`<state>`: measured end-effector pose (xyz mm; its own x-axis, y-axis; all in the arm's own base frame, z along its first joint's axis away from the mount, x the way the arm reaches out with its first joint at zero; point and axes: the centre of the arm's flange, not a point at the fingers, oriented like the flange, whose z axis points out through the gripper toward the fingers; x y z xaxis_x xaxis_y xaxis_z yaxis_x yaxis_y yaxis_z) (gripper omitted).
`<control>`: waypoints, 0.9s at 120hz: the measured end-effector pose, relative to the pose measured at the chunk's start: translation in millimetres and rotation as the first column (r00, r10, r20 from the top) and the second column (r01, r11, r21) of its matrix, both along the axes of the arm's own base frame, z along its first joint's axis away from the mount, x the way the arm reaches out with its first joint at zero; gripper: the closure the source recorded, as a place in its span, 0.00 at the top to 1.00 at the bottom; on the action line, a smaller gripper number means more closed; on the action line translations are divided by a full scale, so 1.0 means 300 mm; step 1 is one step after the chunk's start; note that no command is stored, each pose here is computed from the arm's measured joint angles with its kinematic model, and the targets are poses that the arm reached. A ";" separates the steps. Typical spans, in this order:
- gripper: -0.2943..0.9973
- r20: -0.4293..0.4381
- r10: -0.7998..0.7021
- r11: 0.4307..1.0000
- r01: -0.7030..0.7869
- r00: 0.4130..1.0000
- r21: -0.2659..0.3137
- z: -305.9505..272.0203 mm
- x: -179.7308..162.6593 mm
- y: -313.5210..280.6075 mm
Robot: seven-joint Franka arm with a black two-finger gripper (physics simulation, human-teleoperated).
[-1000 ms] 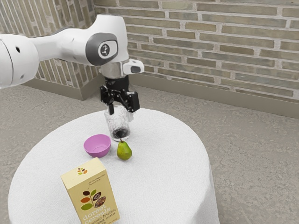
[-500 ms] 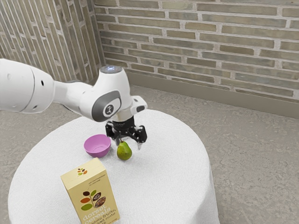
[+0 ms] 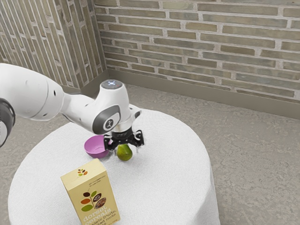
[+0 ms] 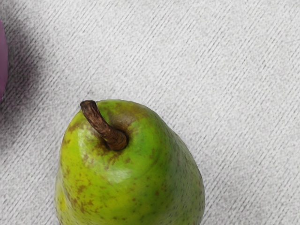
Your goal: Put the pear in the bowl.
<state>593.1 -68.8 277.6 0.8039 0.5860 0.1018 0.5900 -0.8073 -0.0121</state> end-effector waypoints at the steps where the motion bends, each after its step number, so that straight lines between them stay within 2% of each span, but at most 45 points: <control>1: 0.73 0.001 0.005 1.000 -0.005 1.000 0.000 0.000 0.001 0.001; 34: 0.59 0.018 0.130 0.991 -0.130 0.991 0.003 -0.032 0.012 0.025; 81: 0.51 0.024 0.229 0.973 -0.229 0.973 0.006 -0.057 0.018 0.041; 108: 0.46 0.047 0.245 0.969 -0.245 0.968 0.005 0.009 0.008 0.039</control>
